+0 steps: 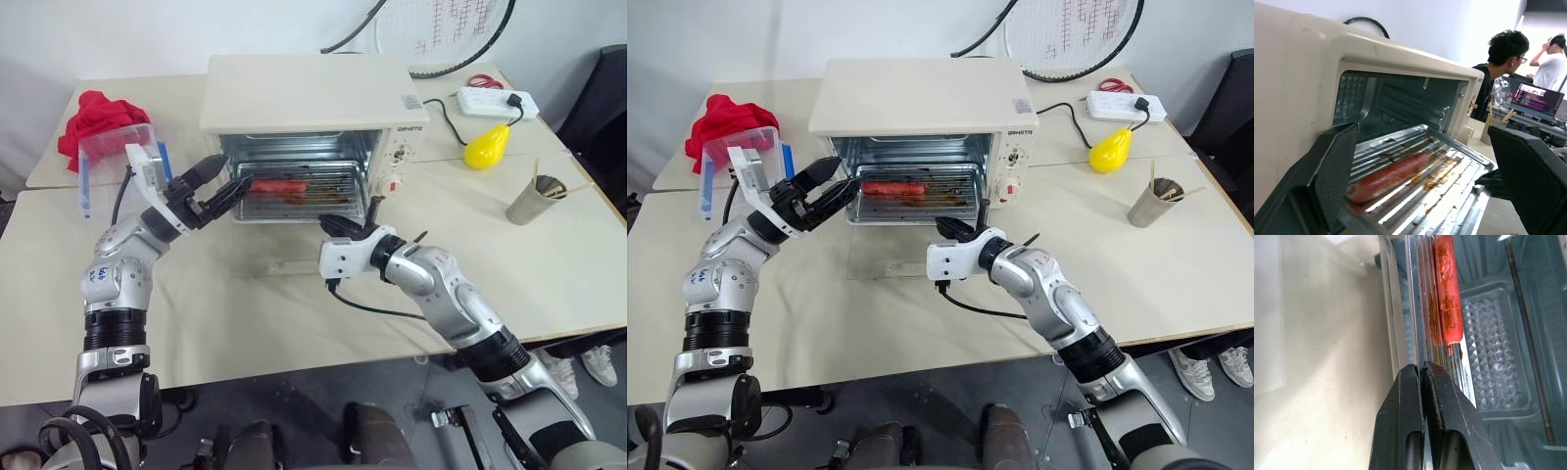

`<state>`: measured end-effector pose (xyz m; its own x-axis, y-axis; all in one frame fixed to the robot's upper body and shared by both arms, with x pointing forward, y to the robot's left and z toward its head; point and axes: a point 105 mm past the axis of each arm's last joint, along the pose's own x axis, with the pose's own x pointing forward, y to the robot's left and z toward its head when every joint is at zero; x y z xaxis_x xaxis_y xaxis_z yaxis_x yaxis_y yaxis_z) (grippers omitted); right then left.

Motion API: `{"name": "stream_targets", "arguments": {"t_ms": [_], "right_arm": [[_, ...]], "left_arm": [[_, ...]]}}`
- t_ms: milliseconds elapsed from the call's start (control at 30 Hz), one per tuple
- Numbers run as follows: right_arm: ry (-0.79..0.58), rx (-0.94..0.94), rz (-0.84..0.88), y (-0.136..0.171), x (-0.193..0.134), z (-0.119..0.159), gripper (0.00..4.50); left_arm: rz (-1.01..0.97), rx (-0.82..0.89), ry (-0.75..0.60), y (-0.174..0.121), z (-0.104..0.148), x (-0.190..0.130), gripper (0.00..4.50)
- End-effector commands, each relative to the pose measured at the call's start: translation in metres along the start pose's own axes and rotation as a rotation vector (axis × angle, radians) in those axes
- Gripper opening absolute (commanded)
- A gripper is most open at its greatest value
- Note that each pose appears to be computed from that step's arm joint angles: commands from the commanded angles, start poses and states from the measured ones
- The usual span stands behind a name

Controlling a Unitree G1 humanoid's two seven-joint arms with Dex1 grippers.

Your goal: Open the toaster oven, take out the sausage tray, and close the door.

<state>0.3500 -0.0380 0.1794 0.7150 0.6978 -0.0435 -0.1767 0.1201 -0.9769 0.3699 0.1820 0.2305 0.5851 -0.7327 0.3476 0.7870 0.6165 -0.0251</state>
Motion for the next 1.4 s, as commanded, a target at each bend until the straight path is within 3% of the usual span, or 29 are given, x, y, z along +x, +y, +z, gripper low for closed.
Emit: {"name": "stream_targets", "arguments": {"t_ms": [33, 533, 633, 733, 833, 1000, 1400], "right_arm": [[-0.056, -0.029, -0.094, -0.023, -0.011, 0.014, 0.02], [-0.068, -0.055, -0.015, -0.003, -0.032, 0.015, 0.02], [-0.086, -0.072, -0.008, -0.004, -0.033, 0.017, 0.02], [-0.101, -0.077, -0.005, -0.006, -0.036, 0.018, 0.02], [-0.124, -0.098, 0.009, -0.005, -0.039, 0.019, 0.02], [-0.236, -0.124, 0.073, 0.003, -0.051, 0.028, 0.02], [-0.331, -0.134, 0.095, 0.004, -0.056, 0.041, 0.02]], "left_arm": [[0.018, 0.027, -0.04, 0.003, 0.013, -0.001, 4.5], [0.123, -0.074, -0.071, 0.008, 0.023, -0.026, 4.5], [0.141, -0.177, -0.037, 0.006, 0.022, -0.034, 4.5], [0.163, -0.351, 0.082, 0.005, 0.011, -0.044, 4.5], [0.19, -0.434, 0.091, 0.006, 0.013, -0.048, 4.5], [0.243, -0.783, 0.329, -0.006, -0.019, -0.061, 4.5], [0.17, -1.001, 0.309, -0.028, -0.023, -0.051, 4.5]]}}
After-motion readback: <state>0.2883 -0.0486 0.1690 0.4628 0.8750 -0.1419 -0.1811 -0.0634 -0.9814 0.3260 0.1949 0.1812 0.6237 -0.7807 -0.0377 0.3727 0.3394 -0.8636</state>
